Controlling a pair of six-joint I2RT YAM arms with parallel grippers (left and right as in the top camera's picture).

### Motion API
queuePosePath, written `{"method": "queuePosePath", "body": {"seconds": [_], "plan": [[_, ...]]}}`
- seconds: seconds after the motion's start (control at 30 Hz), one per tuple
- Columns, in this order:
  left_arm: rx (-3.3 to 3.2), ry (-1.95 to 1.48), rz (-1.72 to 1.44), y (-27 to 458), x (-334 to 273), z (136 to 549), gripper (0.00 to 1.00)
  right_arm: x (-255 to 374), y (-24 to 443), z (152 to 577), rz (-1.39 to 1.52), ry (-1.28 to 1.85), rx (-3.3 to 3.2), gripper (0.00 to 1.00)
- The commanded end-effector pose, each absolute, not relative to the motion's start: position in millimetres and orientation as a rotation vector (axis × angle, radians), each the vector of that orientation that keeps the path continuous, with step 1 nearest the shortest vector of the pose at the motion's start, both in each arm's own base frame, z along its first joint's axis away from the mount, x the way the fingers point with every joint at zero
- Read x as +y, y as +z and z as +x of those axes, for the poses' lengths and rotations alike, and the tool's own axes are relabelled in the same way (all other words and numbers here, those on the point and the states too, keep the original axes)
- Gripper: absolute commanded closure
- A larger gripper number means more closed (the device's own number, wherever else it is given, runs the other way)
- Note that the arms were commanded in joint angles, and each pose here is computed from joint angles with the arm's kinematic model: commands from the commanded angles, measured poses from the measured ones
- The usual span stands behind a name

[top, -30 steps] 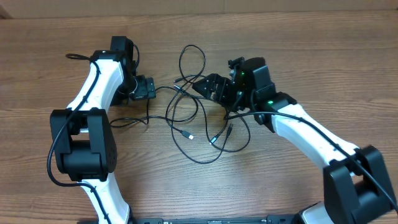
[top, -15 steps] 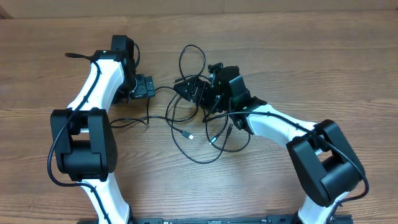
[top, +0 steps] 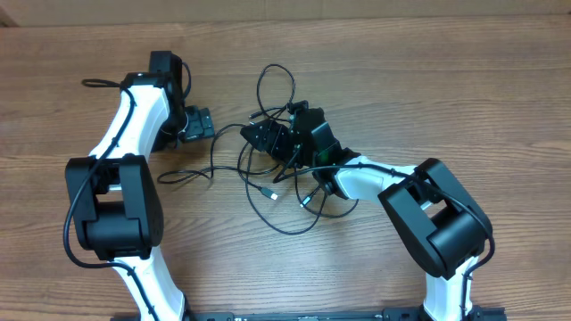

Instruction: Untangle cables

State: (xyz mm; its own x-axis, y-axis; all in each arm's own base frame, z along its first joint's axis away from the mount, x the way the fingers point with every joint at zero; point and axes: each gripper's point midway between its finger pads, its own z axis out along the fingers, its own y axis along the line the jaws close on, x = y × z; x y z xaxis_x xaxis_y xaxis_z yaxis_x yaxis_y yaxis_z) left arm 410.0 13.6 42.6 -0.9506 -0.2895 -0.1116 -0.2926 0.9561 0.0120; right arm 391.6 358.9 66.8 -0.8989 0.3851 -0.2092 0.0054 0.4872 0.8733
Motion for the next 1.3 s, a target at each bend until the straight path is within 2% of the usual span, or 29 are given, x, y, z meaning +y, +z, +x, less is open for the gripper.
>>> {"method": "queuePosePath", "body": {"seconds": [0.0,0.3,0.6,0.63,0.93,1.1,1.17,1.27], "plan": [[2.998,0.07,-0.491,40.6,21.0,408.1,0.0,363.6,73.5,399.6,0.369,1.358,2.29,0.23],[3.012,0.067,-0.487,40.3,20.0,404.9,0.01,370.7,58.5,398.1,0.443,1.224,2.255,0.22],[3.012,0.067,-0.487,40.3,19.9,404.9,0.0,374.4,51.0,395.6,0.461,1.238,2.264,0.34],[3.012,0.066,-0.487,40.3,19.9,405.0,0.01,375.4,50.8,394.6,0.46,1.235,2.264,0.38],[3.011,0.067,-0.487,40.3,20.0,405.3,0.01,383.0,57.7,393.7,0.464,1.208,2.202,0.44],[3.011,0.067,-0.487,40.3,20.0,405.3,0.0,383.9,57.7,392.8,0.462,1.209,2.203,0.6],[3.011,0.067,-0.487,40.3,20.0,405.3,0.0,383.9,57.6,392.7,0.461,1.208,2.204,0.78],[3.011,0.067,-0.487,40.3,20.0,405.3,0.0,385.1,57.8,391.6,0.456,1.217,2.208,0.92]]}}
